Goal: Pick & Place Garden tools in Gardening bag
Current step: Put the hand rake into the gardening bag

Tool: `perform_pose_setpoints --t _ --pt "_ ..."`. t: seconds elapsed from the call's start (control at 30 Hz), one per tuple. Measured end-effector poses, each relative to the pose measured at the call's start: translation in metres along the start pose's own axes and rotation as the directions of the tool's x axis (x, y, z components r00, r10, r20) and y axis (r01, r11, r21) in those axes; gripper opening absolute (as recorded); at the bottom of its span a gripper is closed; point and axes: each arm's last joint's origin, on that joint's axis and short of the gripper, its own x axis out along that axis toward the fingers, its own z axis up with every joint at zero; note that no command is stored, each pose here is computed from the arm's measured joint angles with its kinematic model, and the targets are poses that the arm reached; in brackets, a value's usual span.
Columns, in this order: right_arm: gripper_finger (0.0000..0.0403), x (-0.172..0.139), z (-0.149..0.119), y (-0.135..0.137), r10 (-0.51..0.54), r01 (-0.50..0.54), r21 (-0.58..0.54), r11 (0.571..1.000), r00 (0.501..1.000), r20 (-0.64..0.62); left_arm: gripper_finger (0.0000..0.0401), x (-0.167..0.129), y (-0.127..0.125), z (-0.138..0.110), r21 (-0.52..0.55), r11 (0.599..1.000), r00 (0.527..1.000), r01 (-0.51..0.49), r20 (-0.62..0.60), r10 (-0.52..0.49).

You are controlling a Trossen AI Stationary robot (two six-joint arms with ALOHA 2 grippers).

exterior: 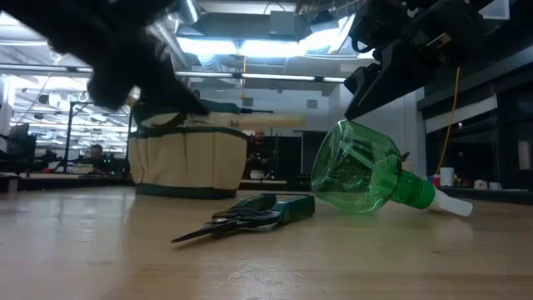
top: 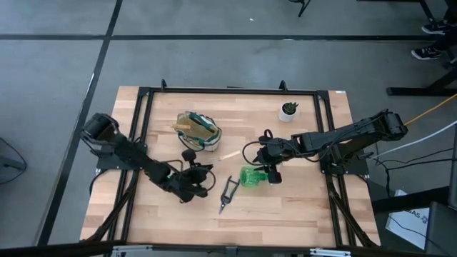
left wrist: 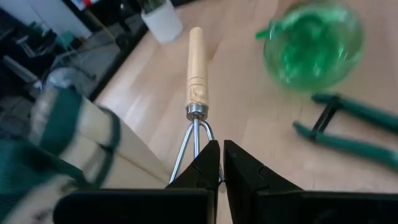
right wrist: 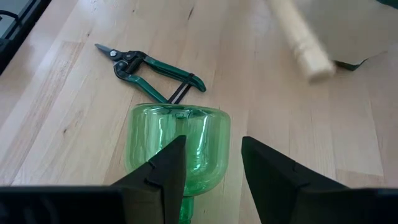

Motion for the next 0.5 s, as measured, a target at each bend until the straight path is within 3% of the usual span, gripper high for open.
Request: perform_pose_setpoints --t 0.27,0.5 --pt "0.0158 0.0 0.0 0.0 0.0 0.0 0.0 1.0 1.0 0.0 0.0007 -0.028 0.028 0.029 0.025 0.999 0.994 -0.02 0.104 0.017" --pt "0.0158 0.0 0.0 0.0 0.0 0.0 0.0 1.0 1.0 0.0 0.0007 -0.047 0.064 0.042 0.045 0.998 0.992 -0.049 0.115 0.043"
